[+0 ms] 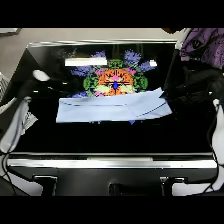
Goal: Fold the clothes and pants, and hang the long-sleeved shirts on hangers.
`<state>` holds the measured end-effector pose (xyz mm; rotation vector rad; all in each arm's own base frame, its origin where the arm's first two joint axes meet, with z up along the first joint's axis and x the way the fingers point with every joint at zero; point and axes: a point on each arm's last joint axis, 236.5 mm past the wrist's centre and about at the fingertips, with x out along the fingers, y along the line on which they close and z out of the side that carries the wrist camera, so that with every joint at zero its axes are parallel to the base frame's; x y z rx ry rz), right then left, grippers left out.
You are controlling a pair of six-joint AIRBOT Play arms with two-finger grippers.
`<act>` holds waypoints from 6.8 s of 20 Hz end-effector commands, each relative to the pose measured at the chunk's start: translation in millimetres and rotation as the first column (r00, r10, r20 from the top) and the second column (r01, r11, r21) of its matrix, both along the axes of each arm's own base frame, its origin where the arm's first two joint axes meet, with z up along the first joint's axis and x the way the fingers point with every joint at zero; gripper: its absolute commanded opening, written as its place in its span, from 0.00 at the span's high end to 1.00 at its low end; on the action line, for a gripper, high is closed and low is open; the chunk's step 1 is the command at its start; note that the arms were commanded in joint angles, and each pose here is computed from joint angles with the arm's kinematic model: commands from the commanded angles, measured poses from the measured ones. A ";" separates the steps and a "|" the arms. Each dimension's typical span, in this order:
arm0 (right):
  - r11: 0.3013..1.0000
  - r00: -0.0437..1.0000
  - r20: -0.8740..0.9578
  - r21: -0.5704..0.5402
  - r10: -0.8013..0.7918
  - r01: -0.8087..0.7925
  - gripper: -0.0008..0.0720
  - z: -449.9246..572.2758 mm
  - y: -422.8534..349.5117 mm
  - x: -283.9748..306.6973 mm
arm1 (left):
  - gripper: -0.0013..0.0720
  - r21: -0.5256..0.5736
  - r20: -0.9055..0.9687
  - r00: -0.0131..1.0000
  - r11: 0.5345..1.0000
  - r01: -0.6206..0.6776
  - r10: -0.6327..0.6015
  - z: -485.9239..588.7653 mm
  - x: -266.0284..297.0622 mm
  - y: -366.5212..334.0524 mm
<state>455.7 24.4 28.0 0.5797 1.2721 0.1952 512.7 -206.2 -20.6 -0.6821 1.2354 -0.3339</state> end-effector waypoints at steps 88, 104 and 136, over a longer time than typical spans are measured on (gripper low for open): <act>0.917 0.944 -0.172 0.338 0.283 -0.213 0.33 -107.1 128.2 17.7 | 0.96 0.334 0.107 0.930 0.868 -0.368 0.353 174.0 -75.6 291.9; 0.950 0.999 0.031 0.312 0.010 -0.019 0.94 11.1 120.5 89.1 | 0.96 0.334 0.107 0.930 0.868 -0.367 0.352 174.0 -75.6 291.8; 0.393 0.374 -0.123 -0.349 -0.919 0.851 0.94 -5.7 -315.7 -184.9 | 0.96 0.342 0.073 0.938 0.876 -0.342 0.338 170.4 -83.1 288.9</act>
